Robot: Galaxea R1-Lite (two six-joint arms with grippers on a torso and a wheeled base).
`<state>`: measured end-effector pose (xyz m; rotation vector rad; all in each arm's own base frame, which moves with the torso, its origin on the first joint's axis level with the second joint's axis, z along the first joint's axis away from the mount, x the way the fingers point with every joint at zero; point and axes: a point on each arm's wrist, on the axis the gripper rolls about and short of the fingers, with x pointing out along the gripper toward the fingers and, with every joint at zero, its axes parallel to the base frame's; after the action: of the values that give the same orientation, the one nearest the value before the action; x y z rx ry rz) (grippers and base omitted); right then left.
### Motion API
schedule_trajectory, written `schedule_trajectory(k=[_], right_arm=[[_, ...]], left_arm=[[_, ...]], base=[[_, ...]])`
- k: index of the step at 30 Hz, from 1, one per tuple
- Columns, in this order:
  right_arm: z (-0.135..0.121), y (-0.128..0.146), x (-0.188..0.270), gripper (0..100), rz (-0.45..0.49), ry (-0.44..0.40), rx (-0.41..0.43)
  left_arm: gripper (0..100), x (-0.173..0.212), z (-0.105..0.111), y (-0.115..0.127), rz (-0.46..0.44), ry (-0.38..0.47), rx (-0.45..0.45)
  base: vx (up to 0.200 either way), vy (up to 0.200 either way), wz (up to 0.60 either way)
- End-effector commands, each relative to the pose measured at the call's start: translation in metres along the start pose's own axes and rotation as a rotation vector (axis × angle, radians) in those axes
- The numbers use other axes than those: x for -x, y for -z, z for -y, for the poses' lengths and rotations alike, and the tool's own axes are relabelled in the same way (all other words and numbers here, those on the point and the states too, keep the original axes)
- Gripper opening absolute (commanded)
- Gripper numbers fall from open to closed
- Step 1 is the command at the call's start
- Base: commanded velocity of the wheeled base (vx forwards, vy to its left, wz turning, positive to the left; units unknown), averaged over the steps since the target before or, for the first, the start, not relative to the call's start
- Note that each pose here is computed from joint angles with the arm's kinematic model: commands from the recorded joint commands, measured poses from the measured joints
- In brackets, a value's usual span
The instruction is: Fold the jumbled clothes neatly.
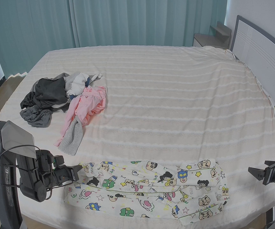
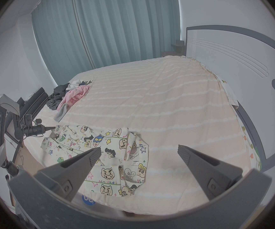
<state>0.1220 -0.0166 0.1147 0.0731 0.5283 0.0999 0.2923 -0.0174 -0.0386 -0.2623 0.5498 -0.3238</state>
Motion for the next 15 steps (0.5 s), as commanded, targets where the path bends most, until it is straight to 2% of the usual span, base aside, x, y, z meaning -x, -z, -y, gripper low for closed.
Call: schedule_trajectory(k=[1,15], right_arm=[[0.0,0.001,0.0,100,-0.003,-0.001,0.0],[0.0,0.002,0.0,100,-0.006,-0.003,0.002]], left_arm=[[0,0.0,0.0,0.002,-0.002,0.0,0.001],[0,0.023,0.006,0.012,-0.064,-0.006,0.007]], base=[[0.0,0.0,0.0],[0.0,0.0,0.0]])
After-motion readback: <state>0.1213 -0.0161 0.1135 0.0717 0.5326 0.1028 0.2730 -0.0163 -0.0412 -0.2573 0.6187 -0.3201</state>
